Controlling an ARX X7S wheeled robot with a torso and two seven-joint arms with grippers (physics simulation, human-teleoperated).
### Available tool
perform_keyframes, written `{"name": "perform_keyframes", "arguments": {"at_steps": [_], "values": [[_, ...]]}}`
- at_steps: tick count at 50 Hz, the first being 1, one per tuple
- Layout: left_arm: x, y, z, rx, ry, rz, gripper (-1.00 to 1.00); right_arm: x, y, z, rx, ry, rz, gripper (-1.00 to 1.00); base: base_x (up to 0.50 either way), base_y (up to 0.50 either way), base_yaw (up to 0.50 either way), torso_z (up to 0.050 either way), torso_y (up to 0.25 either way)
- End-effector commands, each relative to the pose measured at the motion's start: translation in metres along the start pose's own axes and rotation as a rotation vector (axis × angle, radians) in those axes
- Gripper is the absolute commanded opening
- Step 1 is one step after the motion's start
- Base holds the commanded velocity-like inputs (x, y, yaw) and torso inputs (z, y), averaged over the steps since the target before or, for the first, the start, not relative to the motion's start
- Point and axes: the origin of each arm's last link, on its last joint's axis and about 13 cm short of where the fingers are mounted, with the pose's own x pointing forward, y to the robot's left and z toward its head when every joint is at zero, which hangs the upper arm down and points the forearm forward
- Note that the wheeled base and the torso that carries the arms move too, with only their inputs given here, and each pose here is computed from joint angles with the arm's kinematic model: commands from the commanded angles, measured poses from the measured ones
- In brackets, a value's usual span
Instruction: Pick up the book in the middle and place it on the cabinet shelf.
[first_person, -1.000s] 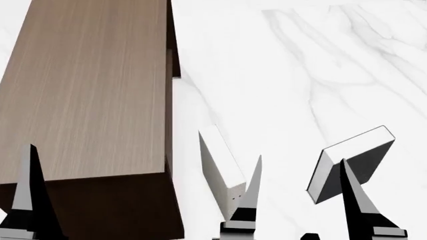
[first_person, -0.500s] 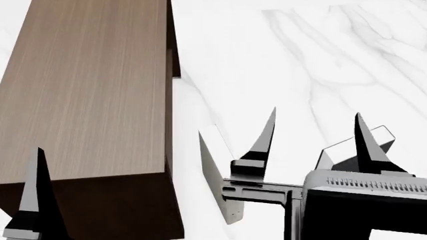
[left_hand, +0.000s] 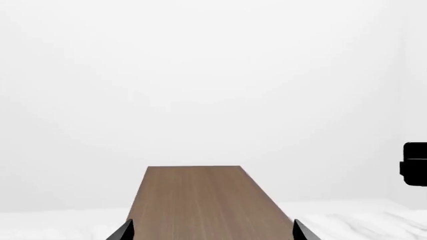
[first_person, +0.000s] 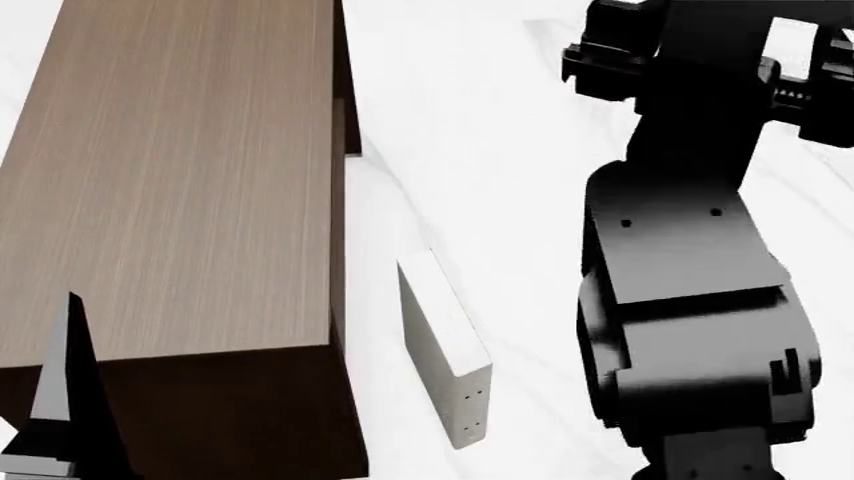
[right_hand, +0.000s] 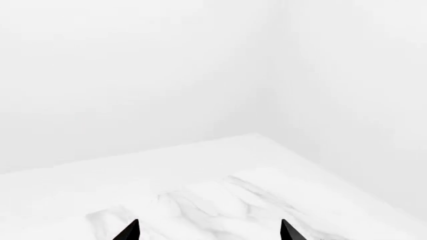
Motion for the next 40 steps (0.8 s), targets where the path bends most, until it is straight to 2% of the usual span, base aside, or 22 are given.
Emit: {"name": "perform_keyframes", "arguments": {"at_steps": [1, 4, 6, 7, 10, 11, 12, 16, 19, 21, 23, 28, 29, 31, 35, 40], "values": [[0.000, -0.001, 0.005, -0.002, -0.006, 0.001, 1.00, 0.054, 0.011, 0.013, -0.115, 0.089, -0.101, 1.00, 0.00, 0.00, 0.00, 0.000, 0.000], [0.000, 0.000, 0.007, 0.000, -0.010, 0.004, 1.00, 0.065, 0.014, 0.013, -0.160, 0.109, -0.144, 1.00, 0.00, 0.00, 0.00, 0.000, 0.000], [0.000, 0.000, 0.008, 0.000, -0.012, 0.005, 1.00, 0.070, 0.012, 0.012, -0.151, 0.127, -0.159, 1.00, 0.00, 0.00, 0.00, 0.000, 0.000], [0.000, -0.001, 0.008, 0.000, -0.012, 0.004, 1.00, 0.072, 0.011, 0.007, -0.121, 0.178, -0.187, 1.00, 0.00, 0.00, 0.00, 0.000, 0.000], [0.000, 0.000, 0.007, 0.000, -0.011, 0.005, 1.00, 0.072, 0.006, -0.003, -0.136, 0.239, -0.233, 1.00, 0.00, 0.00, 0.00, 0.000, 0.000], [0.000, 0.000, 0.007, 0.000, -0.011, 0.007, 1.00, 0.072, 0.003, -0.008, -0.194, 0.237, -0.250, 1.00, 0.00, 0.00, 0.00, 0.000, 0.000], [0.001, 0.000, 0.008, 0.000, -0.013, 0.007, 1.00, 0.072, 0.000, -0.010, -0.209, 0.244, -0.272, 1.00, 0.00, 0.00, 0.00, 0.000, 0.000], [0.001, 0.002, 0.009, 0.001, -0.017, 0.013, 1.00, 0.071, -0.006, -0.020, -0.182, 0.312, -0.306, 1.00, 0.00, 0.00, 0.00, 0.000, 0.000], [0.002, 0.004, 0.010, -0.001, -0.020, 0.021, 1.00, 0.068, -0.013, -0.033, -0.311, 0.331, -0.331, 1.00, 0.00, 0.00, 0.00, 0.000, 0.000], [0.002, 0.004, 0.010, -0.001, -0.022, 0.023, 1.00, 0.069, -0.011, -0.034, -0.250, 0.332, -0.306, 1.00, 0.00, 0.00, 0.00, 0.000, 0.000], [0.002, 0.004, 0.009, -0.002, -0.021, 0.025, 1.00, 0.068, -0.012, -0.036, -0.268, 0.337, -0.311, 1.00, 0.00, 0.00, 0.00, 0.000, 0.000], [0.001, 0.005, 0.010, -0.001, -0.023, 0.029, 1.00, 0.069, -0.009, -0.029, -0.223, 0.345, -0.320, 1.00, 0.00, 0.00, 0.00, 0.000, 0.000], [0.001, 0.005, 0.010, 0.000, -0.024, 0.029, 1.00, 0.068, -0.008, -0.026, -0.174, 0.399, -0.365, 1.00, 0.00, 0.00, 0.00, 0.000, 0.000], [0.001, 0.004, 0.011, 0.000, -0.025, 0.028, 1.00, 0.069, -0.006, -0.024, -0.111, 0.415, -0.373, 1.00, 0.00, 0.00, 0.00, 0.000, 0.000], [0.001, 0.004, 0.011, -0.001, -0.025, 0.026, 1.00, 0.067, -0.002, -0.019, -0.103, 0.475, -0.469, 1.00, 0.00, 0.00, 0.00, 0.000, 0.000], [0.001, 0.004, 0.011, -0.001, -0.027, 0.027, 1.00, 0.067, -0.001, -0.017, -0.079, 0.487, -0.490, 1.00, 0.00, 0.00, 0.00, 0.000, 0.000]]}}
